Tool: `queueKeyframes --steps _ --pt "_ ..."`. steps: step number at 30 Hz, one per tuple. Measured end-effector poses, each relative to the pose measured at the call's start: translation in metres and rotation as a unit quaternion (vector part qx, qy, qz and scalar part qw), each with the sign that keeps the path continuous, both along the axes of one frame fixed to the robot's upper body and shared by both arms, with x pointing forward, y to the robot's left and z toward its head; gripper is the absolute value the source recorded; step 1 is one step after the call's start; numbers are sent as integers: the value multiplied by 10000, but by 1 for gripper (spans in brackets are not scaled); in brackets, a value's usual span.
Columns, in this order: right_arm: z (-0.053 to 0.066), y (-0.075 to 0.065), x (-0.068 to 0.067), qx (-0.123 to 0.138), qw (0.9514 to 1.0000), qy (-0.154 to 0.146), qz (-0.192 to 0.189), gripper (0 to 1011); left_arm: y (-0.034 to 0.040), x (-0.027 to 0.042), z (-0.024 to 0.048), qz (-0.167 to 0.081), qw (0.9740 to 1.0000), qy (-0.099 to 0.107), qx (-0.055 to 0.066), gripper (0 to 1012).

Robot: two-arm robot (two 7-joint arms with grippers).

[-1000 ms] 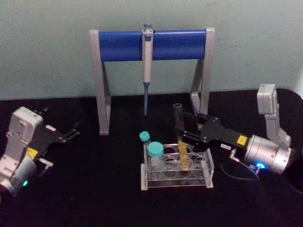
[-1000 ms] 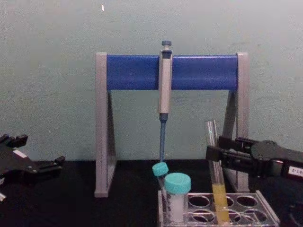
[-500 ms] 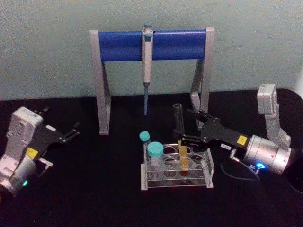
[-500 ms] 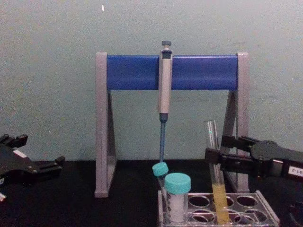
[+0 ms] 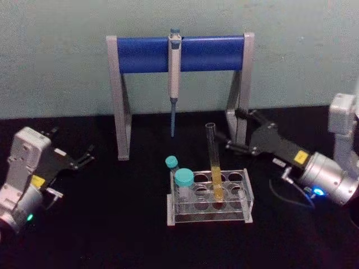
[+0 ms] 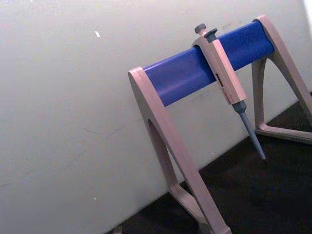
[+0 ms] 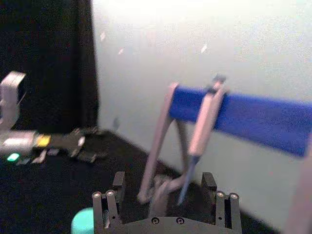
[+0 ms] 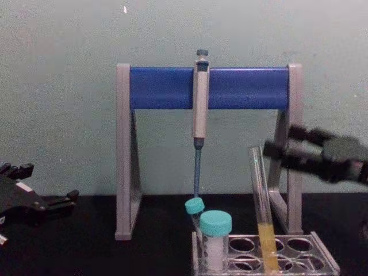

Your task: Pick up the test tube from the test tube rack, shake it, then place it back into the test tube rack.

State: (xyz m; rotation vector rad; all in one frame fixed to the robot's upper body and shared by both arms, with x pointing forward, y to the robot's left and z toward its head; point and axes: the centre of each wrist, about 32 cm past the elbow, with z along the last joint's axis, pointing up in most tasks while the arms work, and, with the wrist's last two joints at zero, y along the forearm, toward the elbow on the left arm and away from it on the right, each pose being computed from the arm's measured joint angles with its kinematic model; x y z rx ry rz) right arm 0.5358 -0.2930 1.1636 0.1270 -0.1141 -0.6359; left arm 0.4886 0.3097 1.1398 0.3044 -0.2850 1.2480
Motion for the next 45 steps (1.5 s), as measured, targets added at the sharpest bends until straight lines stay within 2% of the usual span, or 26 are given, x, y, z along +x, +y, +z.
queueKeyframes --steps 3,4,7,9,10,12,13,14,17,20,24,27,30,45 --pt "57 -2 -80 109 9993 -169 -309 1000 0 0 0 0 10000 0 0 1001" --pt "89 -2 -131 154 9980 -251 -566 1000 0 0 0 0 10000 0 0 1001" --pt "133 1 -214 160 9943 -338 -995 1000 0 0 0 0 10000 0 0 1001" --pt "161 10 -285 80 9886 -360 -1461 1000 0 0 0 0 10000 0 0 1001" --pt "166 24 -326 2 9834 -323 -1787 1000 0 0 0 0 10000 0 0 1001" --pt "158 39 -354 -95 9782 -270 -2055 1000 0 0 0 0 10000 0 0 1001" --pt "148 46 -364 -138 9758 -230 -2170 1000 0 0 0 -1 10000 0 0 1001" --pt "128 65 -375 -244 9712 -129 -2366 1000 0 0 0 0 10000 0 0 1001" --pt "96 92 -382 -399 9652 42 -2584 1000 0 0 0 0 10000 0 0 1001" --pt "22 116 -373 -675 9560 472 -2814 1000 0 0 0 0 10000 0 0 1001" --pt "-39 134 -352 -877 9484 879 -2918 1000 0 0 0 0 10000 0 0 1001" --pt "-81 139 -343 -959 9447 1081 -2944 1000 0 0 0 0 10000 0 0 1001" --pt "-100 140 -335 -969 9434 1158 -2954 1000 0 0 0 0 10000 0 0 1001" --pt "-105 137 -327 -960 9436 1196 -2935 1000 0 0 0 -1 10000 0 0 1001"
